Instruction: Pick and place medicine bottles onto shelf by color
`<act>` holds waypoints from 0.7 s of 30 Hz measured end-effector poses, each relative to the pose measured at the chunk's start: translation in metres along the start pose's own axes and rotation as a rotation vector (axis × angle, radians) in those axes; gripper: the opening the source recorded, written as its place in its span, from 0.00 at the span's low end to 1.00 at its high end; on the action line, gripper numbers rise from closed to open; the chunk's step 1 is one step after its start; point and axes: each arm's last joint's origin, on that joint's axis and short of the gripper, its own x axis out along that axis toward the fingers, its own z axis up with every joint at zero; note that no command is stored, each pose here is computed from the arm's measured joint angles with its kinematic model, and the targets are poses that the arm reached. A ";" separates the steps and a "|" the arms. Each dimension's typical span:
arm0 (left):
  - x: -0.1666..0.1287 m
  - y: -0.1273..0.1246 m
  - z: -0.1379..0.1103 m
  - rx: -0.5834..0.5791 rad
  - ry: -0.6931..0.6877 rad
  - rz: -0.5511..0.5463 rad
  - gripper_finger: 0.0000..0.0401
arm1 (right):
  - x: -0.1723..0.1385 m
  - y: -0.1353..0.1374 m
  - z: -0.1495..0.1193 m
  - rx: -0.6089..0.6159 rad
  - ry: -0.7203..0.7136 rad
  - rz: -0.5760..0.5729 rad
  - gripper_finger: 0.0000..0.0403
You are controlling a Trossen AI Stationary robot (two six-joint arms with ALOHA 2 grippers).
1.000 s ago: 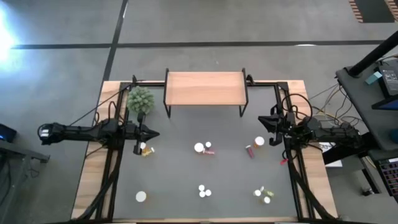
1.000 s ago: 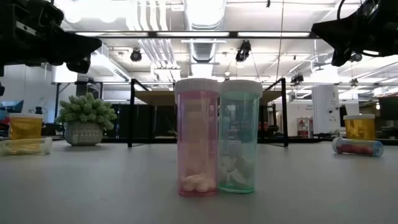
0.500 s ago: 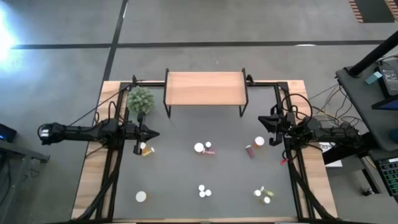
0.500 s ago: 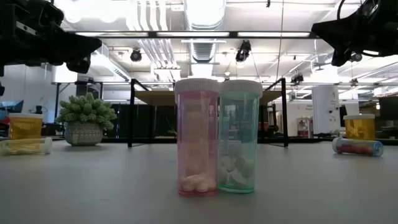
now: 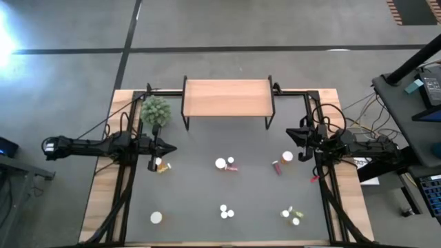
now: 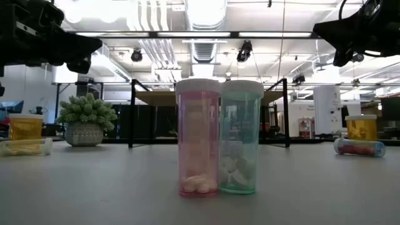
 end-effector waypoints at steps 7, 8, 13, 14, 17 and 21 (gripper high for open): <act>0.000 0.000 0.000 0.000 0.000 0.000 0.00 | 0.000 0.000 0.000 -0.001 0.000 0.000 0.04; 0.000 0.000 0.000 0.000 0.000 0.000 0.00 | 0.000 0.000 0.000 -0.007 -0.002 0.000 0.04; 0.000 0.000 0.000 0.000 0.000 0.000 0.00 | 0.000 0.000 0.001 -0.020 -0.009 0.001 0.04; 0.000 0.000 0.000 0.000 0.000 0.000 0.00 | 0.000 0.000 0.001 -0.003 -0.012 0.001 0.04; 0.000 0.000 0.000 0.000 0.000 0.000 0.00 | 0.000 0.000 0.003 0.141 -0.028 0.003 0.04; 0.000 0.000 0.000 0.000 0.000 0.000 0.00 | 0.000 0.000 0.005 0.349 -0.046 0.011 0.04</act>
